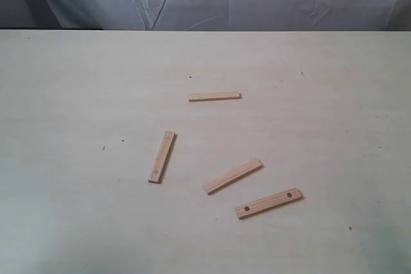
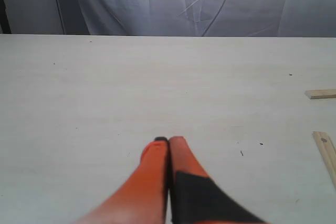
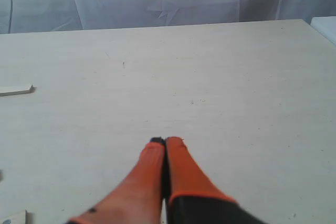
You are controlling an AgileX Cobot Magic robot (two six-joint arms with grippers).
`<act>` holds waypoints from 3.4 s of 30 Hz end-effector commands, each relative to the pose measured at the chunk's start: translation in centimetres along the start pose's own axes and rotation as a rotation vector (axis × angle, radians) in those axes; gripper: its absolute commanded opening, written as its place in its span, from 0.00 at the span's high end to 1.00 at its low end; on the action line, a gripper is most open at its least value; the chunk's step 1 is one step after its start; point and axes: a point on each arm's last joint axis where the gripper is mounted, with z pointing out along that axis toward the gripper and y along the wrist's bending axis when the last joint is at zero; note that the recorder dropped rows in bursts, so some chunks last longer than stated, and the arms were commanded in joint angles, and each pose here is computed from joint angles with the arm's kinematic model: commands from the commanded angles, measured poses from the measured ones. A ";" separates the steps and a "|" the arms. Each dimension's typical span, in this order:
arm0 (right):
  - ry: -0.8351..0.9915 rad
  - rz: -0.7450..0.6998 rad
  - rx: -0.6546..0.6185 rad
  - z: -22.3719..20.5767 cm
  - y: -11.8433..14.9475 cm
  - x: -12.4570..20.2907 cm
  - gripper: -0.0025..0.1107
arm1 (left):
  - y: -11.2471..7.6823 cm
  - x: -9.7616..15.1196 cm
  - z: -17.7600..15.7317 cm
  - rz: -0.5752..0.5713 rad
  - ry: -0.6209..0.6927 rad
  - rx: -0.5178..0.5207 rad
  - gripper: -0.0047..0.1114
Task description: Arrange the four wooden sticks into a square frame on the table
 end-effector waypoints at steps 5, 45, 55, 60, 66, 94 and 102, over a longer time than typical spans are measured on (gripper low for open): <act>-0.016 -0.010 0.001 0.0 0.0 -0.1 0.98 | 0.0 0.0 0.0 -0.002 -0.010 -0.002 0.96; -0.016 -0.010 0.001 0.0 0.0 -0.1 0.98 | -0.3 -10.9 -2.7 0.050 -0.378 -0.006 0.96; -0.014 -0.010 0.001 0.0 0.0 -0.1 0.98 | -3.2 -15.4 10.7 0.195 0.545 0.223 0.96; -0.014 -0.010 0.001 0.0 0.0 -0.1 0.98 | -10.8 -11.6 17.7 0.355 0.795 0.469 0.96; -0.014 -0.010 0.001 0.0 0.0 -0.1 0.98 | -19.7 -8.7 20.9 0.501 0.888 0.646 0.96; -0.019 -0.010 0.000 0.0 0.0 -0.1 0.98 | -32.0 0.4 24.4 0.836 1.090 0.787 0.65; -0.017 -0.010 0.001 0.0 0.0 -0.1 0.98 | -32.0 1.1 24.6 0.838 1.104 0.780 0.67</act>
